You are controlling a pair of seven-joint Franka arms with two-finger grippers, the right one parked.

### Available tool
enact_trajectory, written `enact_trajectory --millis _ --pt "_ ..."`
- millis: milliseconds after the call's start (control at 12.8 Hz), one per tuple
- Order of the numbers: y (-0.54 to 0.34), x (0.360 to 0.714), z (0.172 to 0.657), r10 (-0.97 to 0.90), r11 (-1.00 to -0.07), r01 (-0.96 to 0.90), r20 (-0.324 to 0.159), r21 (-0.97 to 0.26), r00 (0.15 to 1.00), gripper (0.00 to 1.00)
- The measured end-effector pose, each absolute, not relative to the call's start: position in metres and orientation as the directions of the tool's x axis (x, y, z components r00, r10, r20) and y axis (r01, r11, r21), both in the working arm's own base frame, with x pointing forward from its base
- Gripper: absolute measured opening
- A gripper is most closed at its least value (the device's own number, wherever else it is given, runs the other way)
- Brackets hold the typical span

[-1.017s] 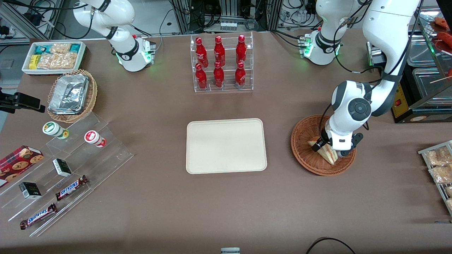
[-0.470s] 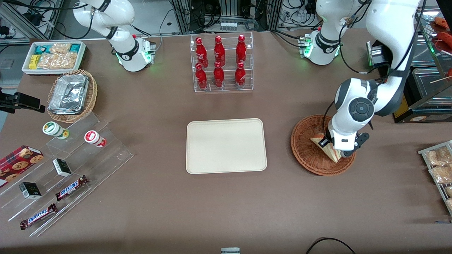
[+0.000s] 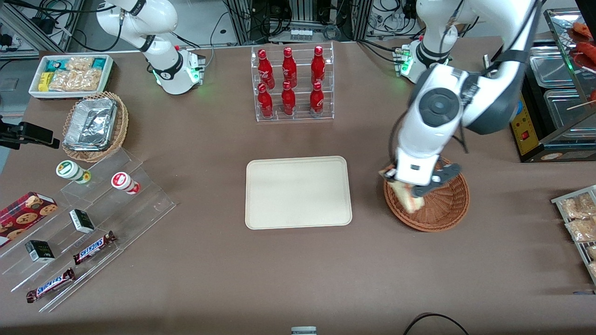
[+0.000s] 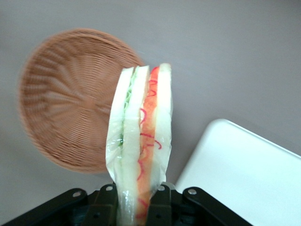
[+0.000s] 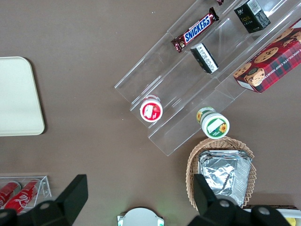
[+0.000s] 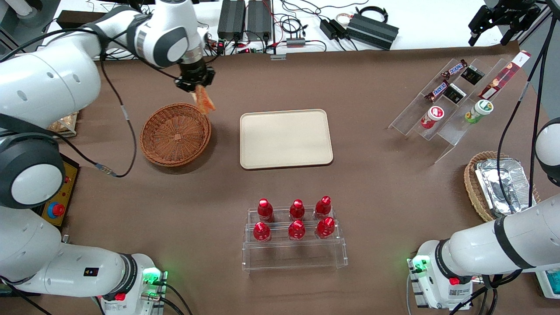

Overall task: Place sandwich from basket to tray
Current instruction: 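Lift the sandwich and carry it over the cream tray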

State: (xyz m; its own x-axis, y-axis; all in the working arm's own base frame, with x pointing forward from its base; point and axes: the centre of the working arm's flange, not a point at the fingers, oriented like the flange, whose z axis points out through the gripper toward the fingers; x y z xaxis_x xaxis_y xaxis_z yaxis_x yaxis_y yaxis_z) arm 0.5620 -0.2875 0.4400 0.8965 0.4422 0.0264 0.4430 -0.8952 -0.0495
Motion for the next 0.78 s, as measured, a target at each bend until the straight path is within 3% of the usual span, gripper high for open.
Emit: enact_trajectory --millis 391,626,783 --pt "-0.428 0.558 0.394 0.278 -0.960 0.279 -0.038 0.035 0.960 0.19" --pt "-0.488 0.537 0.351 0.200 -0.976 0.203 -0.048 0.078 0.979 0.19" --pt "-0.505 0.525 0.326 0.146 -0.988 0.147 -0.029 0.039 0.989 0.19"
